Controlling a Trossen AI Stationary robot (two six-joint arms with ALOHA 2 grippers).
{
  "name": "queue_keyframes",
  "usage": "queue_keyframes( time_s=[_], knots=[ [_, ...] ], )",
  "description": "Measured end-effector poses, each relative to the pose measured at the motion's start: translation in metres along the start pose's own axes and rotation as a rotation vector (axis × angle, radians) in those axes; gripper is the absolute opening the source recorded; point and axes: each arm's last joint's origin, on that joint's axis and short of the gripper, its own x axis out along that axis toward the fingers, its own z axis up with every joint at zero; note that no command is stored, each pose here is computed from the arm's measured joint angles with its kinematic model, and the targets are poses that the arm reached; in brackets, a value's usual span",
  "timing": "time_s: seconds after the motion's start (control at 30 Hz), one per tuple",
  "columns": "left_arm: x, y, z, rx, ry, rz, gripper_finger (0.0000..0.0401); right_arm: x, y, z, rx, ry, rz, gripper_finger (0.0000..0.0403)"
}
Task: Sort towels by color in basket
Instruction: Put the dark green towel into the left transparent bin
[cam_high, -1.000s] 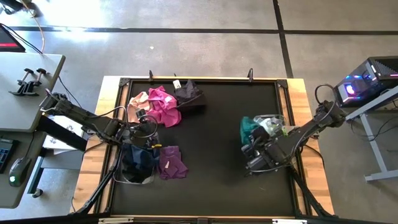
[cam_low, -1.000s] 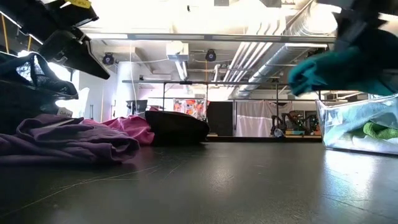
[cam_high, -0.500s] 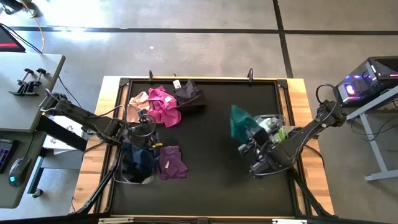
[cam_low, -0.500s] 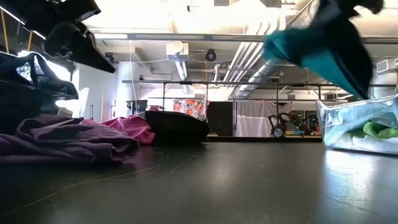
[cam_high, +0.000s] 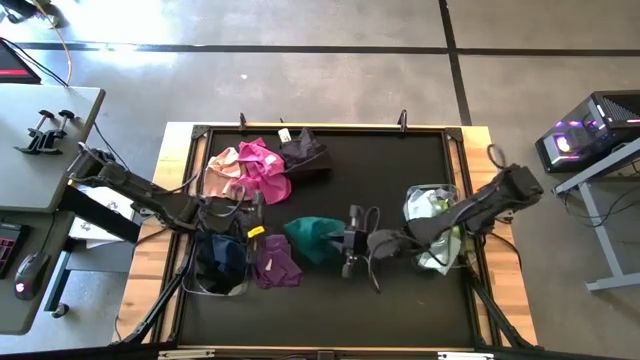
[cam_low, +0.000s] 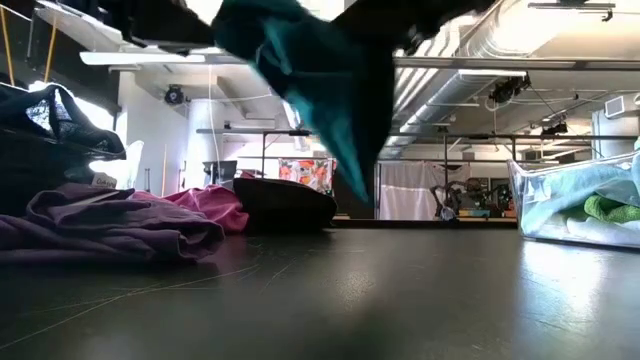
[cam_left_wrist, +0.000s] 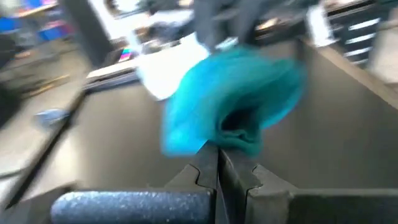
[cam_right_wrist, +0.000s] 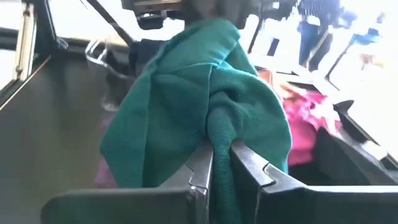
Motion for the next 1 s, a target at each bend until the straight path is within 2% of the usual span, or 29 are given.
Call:
queue_keyframes(
  time_s=[0.07, 0.13, 0.27, 0.4, 0.5, 0.67, 0.73, 0.83, 1.0],
  knots=[
    [0.007, -0.005, 0.0, 0.011, -0.034, -0.085, 0.0, 0.012, -0.006, -0.011, 0.011, -0.026, -0.016, 0.0025],
    [0.015, -0.008, 0.001, 0.027, -0.073, -0.109, 0.0001, 0.022, -0.012, -0.021, 0.026, -0.019, -0.032, 0.0025],
    [0.029, -0.008, 0.002, 0.104, -0.132, -0.052, 0.0024, 0.036, -0.018, -0.033, 0.067, 0.016, -0.025, 0.0025],
    [0.04, 0.0, 0.003, 0.12, -0.184, 0.02, 0.0074, 0.042, -0.018, -0.037, 0.092, 0.025, -0.003, 0.0026],
    [0.05, 0.007, -0.003, 0.1, -0.169, 0.029, 0.0122, 0.042, -0.018, -0.038, 0.07, 0.024, -0.003, 0.0026],
    [0.064, 0.016, -0.014, 0.011, -0.161, -0.036, 0.0202, 0.043, -0.021, -0.036, 0.029, 0.003, -0.035, 0.0026],
    [0.068, 0.017, -0.017, 0.012, -0.162, -0.049, 0.0227, 0.044, -0.024, -0.035, 0.044, -0.004, -0.051, 0.0026],
    [0.075, 0.016, -0.025, 0.087, -0.125, -0.032, 0.0251, 0.046, -0.028, -0.031, 0.108, -0.045, -0.039, 0.0026],
    [0.084, 0.012, -0.034, 0.183, -0.074, 0.026, 0.0256, 0.048, -0.032, -0.024, 0.203, -0.132, 0.042, 0.0026]
  ],
)
